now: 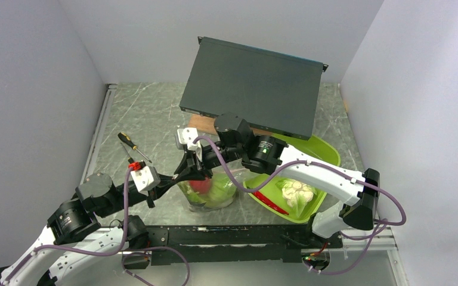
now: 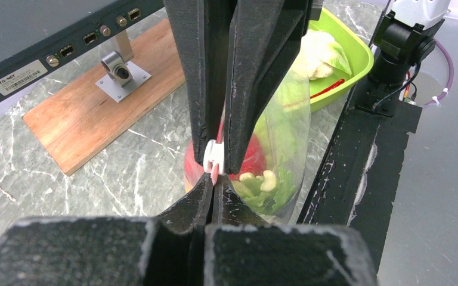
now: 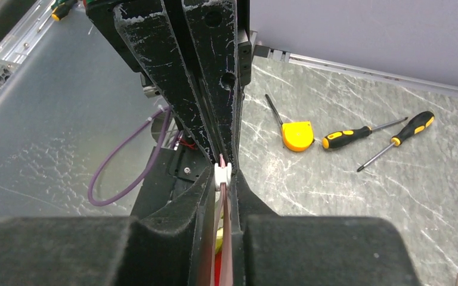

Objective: Place the food in the zip-top bag and seal the zipper
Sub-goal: Unzip the zipper food storage bag at the center of the board.

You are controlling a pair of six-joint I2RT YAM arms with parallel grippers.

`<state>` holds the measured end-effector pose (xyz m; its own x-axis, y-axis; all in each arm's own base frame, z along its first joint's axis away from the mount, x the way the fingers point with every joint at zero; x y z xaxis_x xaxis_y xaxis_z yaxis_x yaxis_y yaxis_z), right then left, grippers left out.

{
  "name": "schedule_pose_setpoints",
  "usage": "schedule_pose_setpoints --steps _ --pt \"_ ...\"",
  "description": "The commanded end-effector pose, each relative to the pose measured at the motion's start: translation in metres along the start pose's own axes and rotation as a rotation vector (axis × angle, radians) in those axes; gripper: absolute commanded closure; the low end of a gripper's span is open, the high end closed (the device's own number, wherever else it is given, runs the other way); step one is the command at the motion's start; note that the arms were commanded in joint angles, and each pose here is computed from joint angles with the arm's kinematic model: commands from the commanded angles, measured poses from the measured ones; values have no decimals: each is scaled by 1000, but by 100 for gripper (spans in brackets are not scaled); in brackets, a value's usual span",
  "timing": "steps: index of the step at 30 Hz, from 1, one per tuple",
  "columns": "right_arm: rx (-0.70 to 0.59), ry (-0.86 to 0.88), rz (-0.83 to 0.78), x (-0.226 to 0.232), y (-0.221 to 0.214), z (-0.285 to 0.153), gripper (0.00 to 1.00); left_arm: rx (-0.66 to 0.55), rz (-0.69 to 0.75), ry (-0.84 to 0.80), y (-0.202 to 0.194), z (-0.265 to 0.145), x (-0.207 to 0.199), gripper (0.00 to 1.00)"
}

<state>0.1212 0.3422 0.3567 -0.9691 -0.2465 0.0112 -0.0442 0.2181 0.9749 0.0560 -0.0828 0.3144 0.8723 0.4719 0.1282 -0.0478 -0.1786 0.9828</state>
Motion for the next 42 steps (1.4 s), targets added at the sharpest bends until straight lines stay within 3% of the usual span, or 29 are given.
schedule_pose_setpoints --steps 1,16,30,35,36,39,42 --pt "-54 6 -61 -1 19 0 97 -56 -11 13 11 -5 1 100" --pt "-12 -127 -16 2 -3 -39 100 -123 -68 209 9 -28 9 100" --pt "5 -210 61 7 -28 -75 100 -121 -66 204 8 -28 9 100" --pt "14 -230 79 8 -35 -82 94 -117 -63 204 9 -30 9 100" --pt "12 -241 84 8 -36 -84 89 -116 -63 201 9 -30 9 100" --pt "11 -273 90 10 -43 -89 55 -115 -61 198 9 -30 9 100" --pt "9 -307 87 11 -50 -94 45 -113 -58 194 9 -29 8 100"
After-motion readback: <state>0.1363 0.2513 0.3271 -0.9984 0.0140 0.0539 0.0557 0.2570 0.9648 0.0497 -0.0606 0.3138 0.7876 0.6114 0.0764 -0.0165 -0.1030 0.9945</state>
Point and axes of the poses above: each gripper's point midway between its finger pads, its own z axis out along the fingers, its own x axis along the line the jaws close on, y = z × x, the point moved 10 cm from there along -z, back along the fingers, and after that the axes turned 2 degrees about z, right-handed, at the moved point
